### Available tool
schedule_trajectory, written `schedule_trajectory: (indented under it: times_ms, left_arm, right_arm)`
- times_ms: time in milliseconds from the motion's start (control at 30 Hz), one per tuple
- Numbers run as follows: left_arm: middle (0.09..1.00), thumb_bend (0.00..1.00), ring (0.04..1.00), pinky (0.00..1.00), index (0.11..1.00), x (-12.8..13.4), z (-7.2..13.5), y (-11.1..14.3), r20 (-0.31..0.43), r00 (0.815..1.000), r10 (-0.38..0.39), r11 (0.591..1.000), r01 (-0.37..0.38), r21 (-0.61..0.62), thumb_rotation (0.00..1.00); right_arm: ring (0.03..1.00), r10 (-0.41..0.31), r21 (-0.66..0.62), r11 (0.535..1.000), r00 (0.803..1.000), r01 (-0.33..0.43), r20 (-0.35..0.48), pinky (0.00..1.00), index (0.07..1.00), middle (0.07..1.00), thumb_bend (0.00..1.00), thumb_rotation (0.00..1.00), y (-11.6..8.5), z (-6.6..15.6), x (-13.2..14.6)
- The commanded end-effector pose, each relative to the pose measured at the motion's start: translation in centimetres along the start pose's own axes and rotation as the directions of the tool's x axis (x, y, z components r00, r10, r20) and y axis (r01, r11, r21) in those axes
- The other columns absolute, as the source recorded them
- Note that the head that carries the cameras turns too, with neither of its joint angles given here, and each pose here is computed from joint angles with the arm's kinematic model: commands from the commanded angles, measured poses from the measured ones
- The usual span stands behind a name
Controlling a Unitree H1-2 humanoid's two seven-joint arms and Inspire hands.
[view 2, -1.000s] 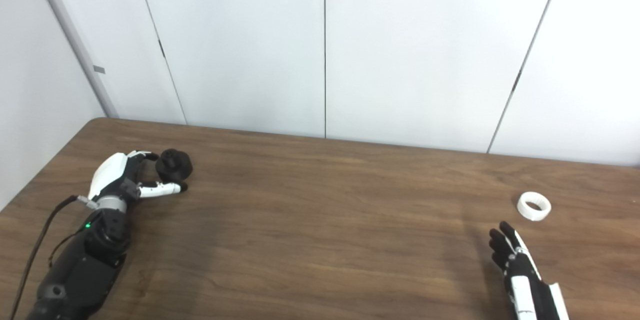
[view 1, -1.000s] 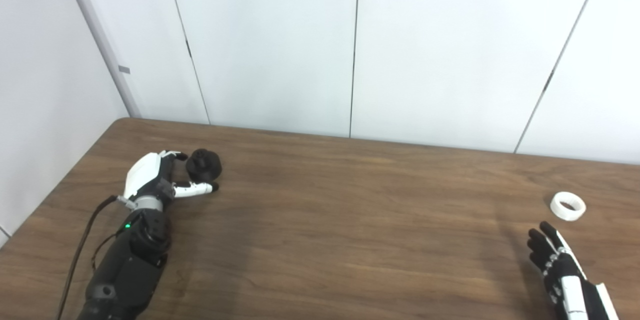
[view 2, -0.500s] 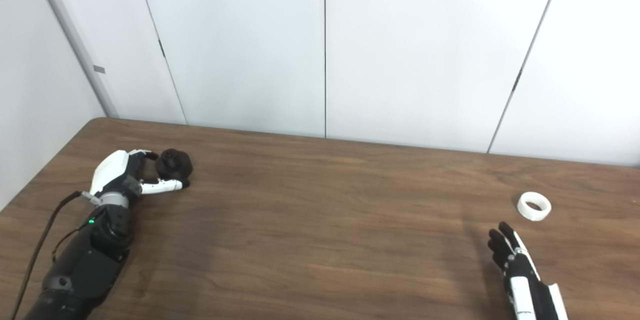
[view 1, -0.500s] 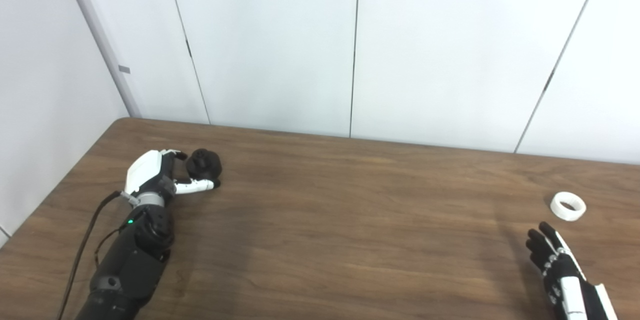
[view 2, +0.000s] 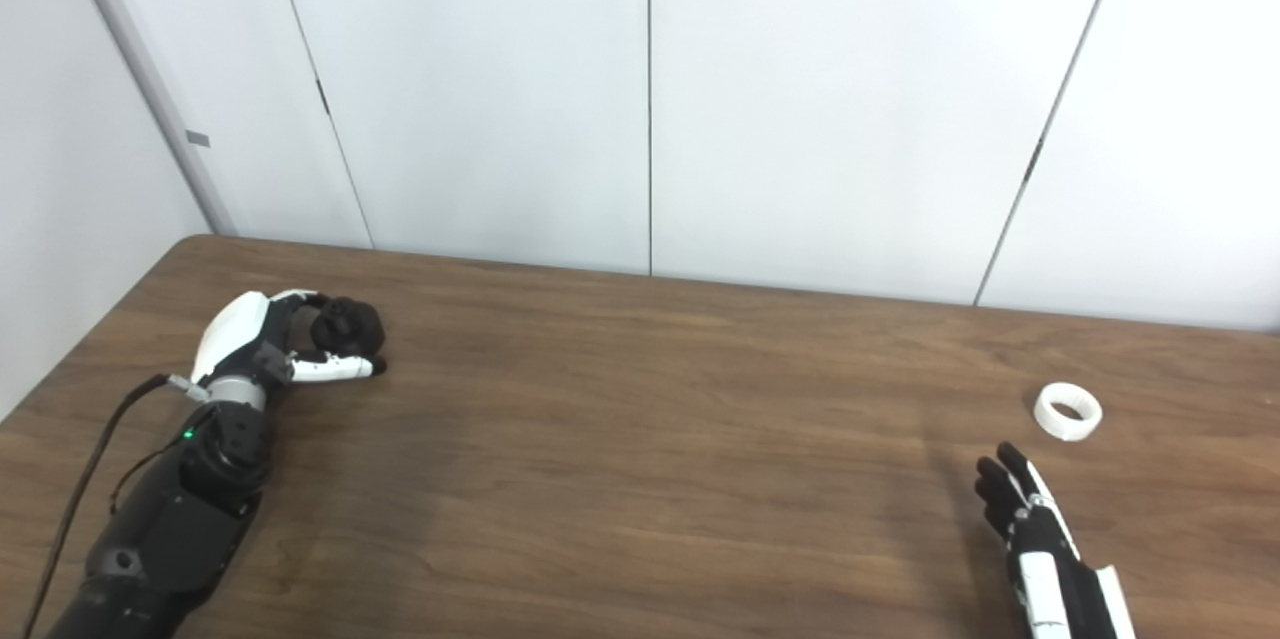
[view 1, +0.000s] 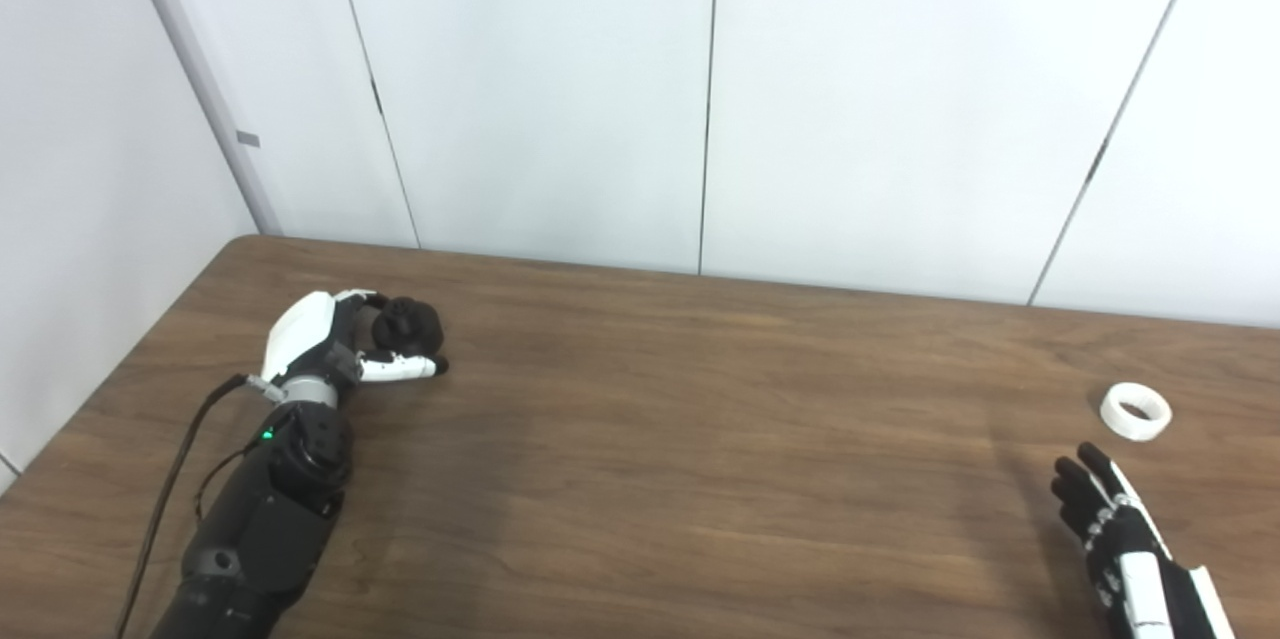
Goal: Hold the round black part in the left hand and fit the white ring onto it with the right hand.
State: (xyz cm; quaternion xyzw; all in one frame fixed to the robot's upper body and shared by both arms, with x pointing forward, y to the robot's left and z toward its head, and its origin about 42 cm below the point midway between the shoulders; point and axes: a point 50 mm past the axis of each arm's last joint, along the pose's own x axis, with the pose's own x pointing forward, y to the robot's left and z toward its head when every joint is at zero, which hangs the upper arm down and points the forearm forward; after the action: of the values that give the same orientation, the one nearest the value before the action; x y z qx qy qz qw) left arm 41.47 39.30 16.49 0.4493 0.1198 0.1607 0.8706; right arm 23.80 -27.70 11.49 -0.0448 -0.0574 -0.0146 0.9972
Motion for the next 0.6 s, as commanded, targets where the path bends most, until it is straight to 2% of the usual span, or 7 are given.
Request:
schedule_trajectory:
  times_ms: [0,500,567]
  left_arm:
    - [0.933,0.95,0.991,1.00,0.805,0.93,1.73,2.52,0.070,0.994,0.084,0.996,-0.084,-0.006,0.29]
    - [0.930,0.93,0.990,1.00,0.793,0.99,1.65,2.76,0.027,0.997,0.079,0.996,-0.079,0.031,0.30]
    - [0.928,0.93,0.988,1.00,0.791,1.01,1.61,2.80,0.023,0.996,0.083,0.996,-0.083,0.037,0.29]
  right_arm:
    - [0.914,-0.005,0.026,1.000,0.999,0.006,-0.034,0.95,0.933,0.912,0.55,0.97,0.73,-1.23,-1.34]
    - [0.909,-0.005,0.023,1.000,0.999,0.005,-0.036,0.95,0.931,0.902,0.54,0.97,0.61,-1.17,-1.41]
    - [0.915,-0.003,0.020,1.000,0.999,0.004,-0.047,0.98,0.931,0.905,0.55,0.98,0.63,-1.13,-1.45]
